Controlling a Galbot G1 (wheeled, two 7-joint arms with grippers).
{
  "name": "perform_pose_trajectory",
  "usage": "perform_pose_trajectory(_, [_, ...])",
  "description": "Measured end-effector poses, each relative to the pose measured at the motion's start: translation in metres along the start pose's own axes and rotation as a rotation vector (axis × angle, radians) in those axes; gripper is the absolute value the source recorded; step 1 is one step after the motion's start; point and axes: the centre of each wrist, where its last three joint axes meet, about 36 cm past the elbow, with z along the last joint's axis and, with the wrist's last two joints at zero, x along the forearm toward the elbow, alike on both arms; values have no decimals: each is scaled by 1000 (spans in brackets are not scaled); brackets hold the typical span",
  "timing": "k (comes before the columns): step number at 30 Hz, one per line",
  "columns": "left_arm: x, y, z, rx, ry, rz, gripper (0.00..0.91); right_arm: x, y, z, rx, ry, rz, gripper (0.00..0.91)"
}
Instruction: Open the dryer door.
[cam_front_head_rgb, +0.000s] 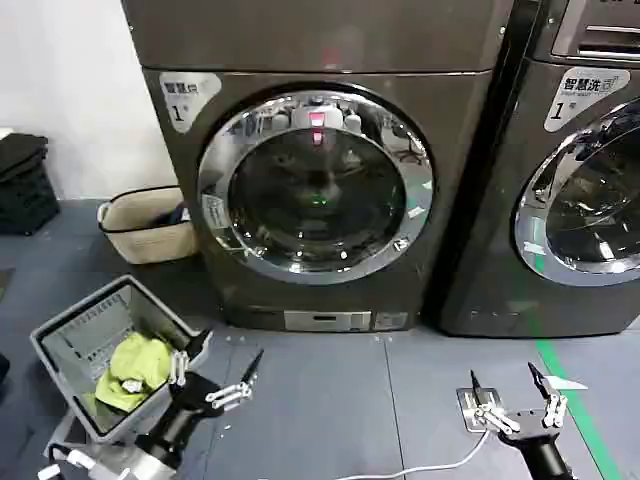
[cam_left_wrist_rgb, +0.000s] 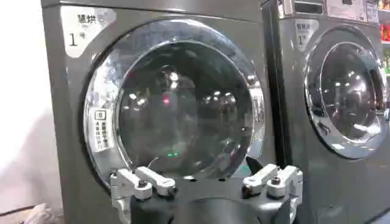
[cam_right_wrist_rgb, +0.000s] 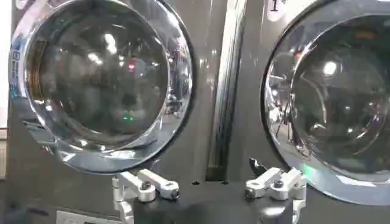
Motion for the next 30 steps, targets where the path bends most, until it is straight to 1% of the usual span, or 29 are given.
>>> perform_pose_trajectory(7, [0,-1,1,1,2,8,907,-28,-1,-7,18,10,-97,907])
perform_pose_trajectory(12, [0,-1,0,1,3,8,907,-56,-6,-13,7,9,-173,907])
perform_pose_trajectory(22, [4,-3,-1,3,8,4,907,-122,-24,-36,-6,-53,-349,907])
perform_pose_trajectory(25, [5,-4,-1,3,9,3,907,-140,-27,-42,-13,-62,-394,907])
perform_pose_trajectory(30, [5,-4,-2,0,10,2,907,-169,-25,-52,-1,-70,-470,907])
